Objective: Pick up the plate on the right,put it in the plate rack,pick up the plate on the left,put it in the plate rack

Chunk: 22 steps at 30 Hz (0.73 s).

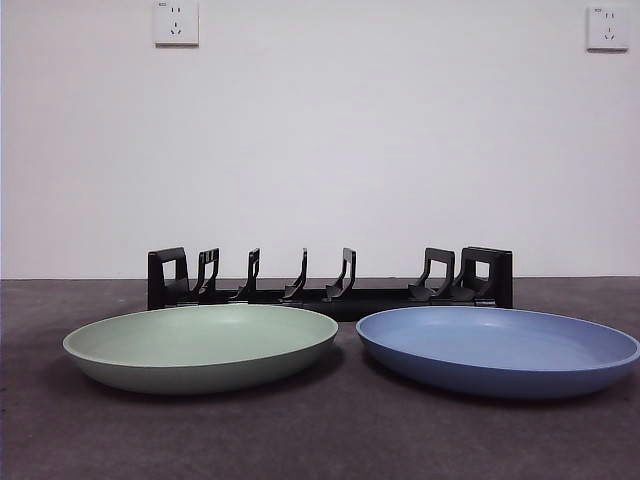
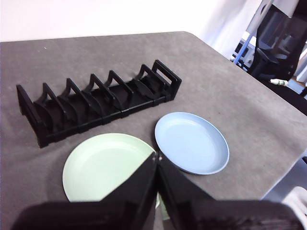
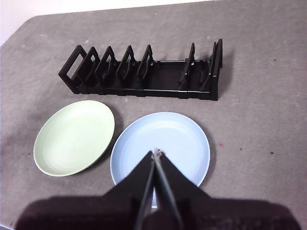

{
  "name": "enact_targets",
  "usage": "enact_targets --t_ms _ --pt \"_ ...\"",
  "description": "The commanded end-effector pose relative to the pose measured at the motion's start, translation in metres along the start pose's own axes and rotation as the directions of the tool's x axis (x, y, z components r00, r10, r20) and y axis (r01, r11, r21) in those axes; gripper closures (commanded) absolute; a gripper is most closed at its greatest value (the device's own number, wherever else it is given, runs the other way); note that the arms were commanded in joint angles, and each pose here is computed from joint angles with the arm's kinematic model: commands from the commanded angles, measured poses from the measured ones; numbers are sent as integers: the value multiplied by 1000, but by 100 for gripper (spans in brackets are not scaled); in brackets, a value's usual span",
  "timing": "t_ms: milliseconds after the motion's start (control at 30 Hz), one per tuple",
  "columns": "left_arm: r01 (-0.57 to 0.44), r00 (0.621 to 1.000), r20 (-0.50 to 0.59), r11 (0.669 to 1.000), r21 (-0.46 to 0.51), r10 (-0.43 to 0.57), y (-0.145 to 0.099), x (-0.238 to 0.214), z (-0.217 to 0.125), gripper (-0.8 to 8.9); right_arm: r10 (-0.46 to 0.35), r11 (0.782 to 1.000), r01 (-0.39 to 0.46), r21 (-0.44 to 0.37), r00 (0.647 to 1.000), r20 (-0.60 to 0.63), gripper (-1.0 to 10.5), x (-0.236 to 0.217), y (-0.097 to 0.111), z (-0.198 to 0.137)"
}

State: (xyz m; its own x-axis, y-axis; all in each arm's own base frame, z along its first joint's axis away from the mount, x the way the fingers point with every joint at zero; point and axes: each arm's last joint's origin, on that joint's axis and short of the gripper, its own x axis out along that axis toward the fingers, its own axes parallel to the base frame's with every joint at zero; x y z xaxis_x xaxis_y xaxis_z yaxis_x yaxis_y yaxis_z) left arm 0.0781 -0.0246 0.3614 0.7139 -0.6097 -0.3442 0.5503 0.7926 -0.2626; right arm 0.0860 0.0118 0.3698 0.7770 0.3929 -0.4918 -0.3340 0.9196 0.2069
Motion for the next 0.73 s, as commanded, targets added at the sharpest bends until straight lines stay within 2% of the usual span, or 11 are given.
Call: enact_targets --t_ms 33,100,167,200,267,333,533,633,733 --pt "14 1000 -17 1000 13 -13 0 1 -1 807 7 1000 -7 -15 1000 7 940 -1 1 1" --pt "17 1000 -21 1000 12 -16 0 2 -1 707 7 1000 -7 -15 1000 7 896 -1 1 1" --pt "25 999 -21 1000 16 -25 -1 2 -1 314 7 1000 -7 -4 1000 6 648 -1 1 1" --pt "33 999 -23 999 17 -33 -1 3 -1 181 8 1000 -8 -1 1000 3 516 -1 1 0" --pt "71 997 -31 997 24 -70 -2 4 -1 181 7 1000 -7 7 1000 -8 395 -1 1 0" --pt "129 991 -40 990 64 -126 -3 5 -1 183 7 1000 -6 29 999 -31 396 2 -1 -1" --pt "172 984 -69 973 156 -163 -3 12 0 183 11 996 2 85 989 -147 411 31 -13 7" --pt "200 979 -86 955 217 -186 -3 17 2 184 20 991 18 135 962 -271 412 66 -28 12" --pt "225 973 -115 938 263 -201 -1 25 3 184 37 982 40 183 916 -400 412 112 -47 12"
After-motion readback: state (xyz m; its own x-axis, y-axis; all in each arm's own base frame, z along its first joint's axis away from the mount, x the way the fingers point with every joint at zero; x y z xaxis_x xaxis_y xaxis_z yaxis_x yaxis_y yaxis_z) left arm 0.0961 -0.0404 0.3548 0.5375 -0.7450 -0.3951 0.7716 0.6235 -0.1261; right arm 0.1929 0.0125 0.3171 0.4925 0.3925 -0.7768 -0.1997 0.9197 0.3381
